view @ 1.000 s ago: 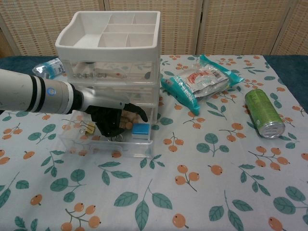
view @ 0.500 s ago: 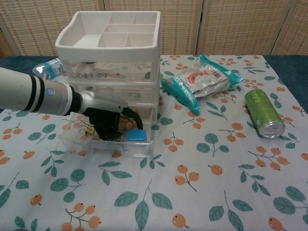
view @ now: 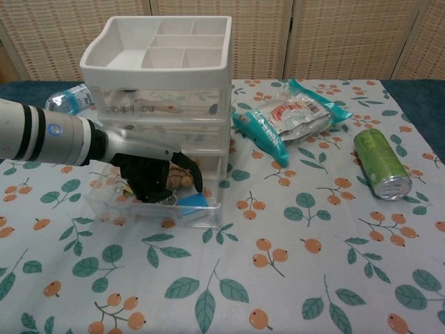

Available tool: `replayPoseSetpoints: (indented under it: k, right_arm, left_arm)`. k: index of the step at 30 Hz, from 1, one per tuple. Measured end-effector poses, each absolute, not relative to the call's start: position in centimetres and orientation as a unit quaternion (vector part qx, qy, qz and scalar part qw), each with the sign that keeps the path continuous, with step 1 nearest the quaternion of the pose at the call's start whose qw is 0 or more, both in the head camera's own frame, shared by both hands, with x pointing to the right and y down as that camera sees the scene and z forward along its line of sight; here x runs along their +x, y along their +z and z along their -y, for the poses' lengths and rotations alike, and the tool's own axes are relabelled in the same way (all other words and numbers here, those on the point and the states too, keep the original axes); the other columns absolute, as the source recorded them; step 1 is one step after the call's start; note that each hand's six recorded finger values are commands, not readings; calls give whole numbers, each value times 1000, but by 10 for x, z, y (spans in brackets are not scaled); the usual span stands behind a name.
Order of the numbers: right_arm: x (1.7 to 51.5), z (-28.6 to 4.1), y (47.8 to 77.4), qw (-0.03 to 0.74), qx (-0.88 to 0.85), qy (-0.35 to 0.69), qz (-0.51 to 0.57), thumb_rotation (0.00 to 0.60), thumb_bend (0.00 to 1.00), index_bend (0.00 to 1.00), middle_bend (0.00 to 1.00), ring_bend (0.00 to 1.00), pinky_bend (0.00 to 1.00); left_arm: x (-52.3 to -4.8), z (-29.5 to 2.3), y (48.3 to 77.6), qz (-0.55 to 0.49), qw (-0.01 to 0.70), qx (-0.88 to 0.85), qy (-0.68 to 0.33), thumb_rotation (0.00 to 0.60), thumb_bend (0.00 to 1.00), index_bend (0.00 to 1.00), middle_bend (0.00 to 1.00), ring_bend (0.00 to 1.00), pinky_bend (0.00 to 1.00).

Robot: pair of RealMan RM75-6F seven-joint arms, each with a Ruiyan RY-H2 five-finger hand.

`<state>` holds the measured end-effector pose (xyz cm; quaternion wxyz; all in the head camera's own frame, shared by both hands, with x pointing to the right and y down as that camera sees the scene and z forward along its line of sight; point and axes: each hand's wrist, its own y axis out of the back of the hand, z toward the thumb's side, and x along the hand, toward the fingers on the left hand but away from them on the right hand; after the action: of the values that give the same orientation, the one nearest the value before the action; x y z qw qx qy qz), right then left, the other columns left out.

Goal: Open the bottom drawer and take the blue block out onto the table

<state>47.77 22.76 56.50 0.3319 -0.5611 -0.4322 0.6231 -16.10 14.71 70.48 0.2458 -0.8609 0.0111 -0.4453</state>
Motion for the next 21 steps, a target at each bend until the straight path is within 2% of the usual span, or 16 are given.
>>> replayPoseSetpoints:
  k: [21]
  right_arm:
    - [481, -229, 566, 328, -558, 628, 433, 600, 268, 188, 153, 215, 215]
  left_arm:
    - [-142, -157, 706, 27, 246, -868, -429, 600, 585, 223, 946, 1000, 1000]
